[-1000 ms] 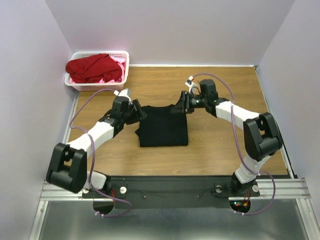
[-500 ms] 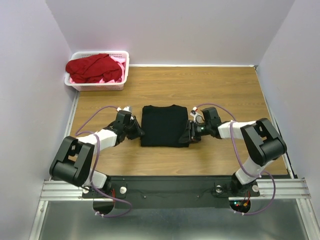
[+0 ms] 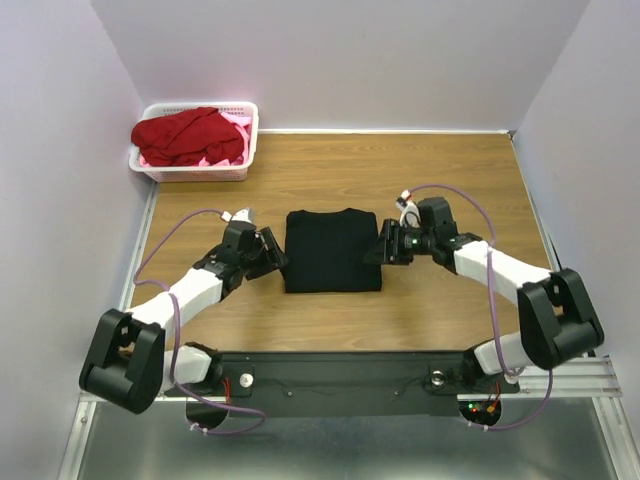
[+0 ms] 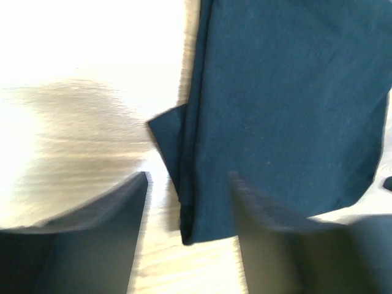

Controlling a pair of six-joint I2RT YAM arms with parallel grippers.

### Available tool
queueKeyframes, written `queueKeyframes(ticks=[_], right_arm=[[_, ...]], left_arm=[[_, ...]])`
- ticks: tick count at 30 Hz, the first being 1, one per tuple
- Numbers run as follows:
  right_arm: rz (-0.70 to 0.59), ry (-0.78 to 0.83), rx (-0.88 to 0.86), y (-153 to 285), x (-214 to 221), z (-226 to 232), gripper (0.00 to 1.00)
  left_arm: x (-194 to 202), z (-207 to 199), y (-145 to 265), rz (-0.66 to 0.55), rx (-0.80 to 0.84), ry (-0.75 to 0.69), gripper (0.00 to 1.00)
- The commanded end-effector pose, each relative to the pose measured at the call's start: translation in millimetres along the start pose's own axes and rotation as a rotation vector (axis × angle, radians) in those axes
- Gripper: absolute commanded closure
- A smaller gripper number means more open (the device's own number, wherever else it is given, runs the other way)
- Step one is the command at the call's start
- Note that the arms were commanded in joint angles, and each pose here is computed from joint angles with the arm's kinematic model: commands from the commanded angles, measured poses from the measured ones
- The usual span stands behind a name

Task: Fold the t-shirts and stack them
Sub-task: Neatly place the folded tshirt to the corner

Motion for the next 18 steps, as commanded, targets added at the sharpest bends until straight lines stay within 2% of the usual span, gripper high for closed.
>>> queueKeyframes(ticks=[1,2,7,13,14,16,18], right_arm=[[-0.13,0.076,0.135,24,-35,13,0.43],[-0.156,0.079,0.193,28,-40,8,0.4],[-0.176,0.084,0.322,46,-47,7,0.31],[-0.214,0.031,0.518,67,-48,-6,0.17],[-0.23,0.016,0.554,71,-48,-9,0.11],[-0.266,-0.036,0.691,83,-46,-25,0.01],[-0.281,-0.083,0.777,95,-43,-39,0.0]], left_arm=[[-11,-2,14,-0.059,-0.049,-0.054,0.26],[-11,-3,14,-0.058,-0.049,-0.059,0.22],[-11,-8,10,-0.055,-0.097,-0.093,0.19],[-8,-64,19,-0.107,-0.096,-0.323,0.17],[-3,-86,23,-0.104,-0.055,-0.376,0.17],[6,-100,18,-0.089,-0.059,-0.47,0.18],[23,-128,17,-0.074,-0.024,-0.581,0.18]])
Point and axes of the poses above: each gripper's point midway between its finger pads, its own y axis back along the fingers, its own z axis along the line the jaws close on, x = y × z, the point moved 5 cm from there along y, back along the fingers, and after that the axes turned 2 degrees about y, right-handed, at the moved point
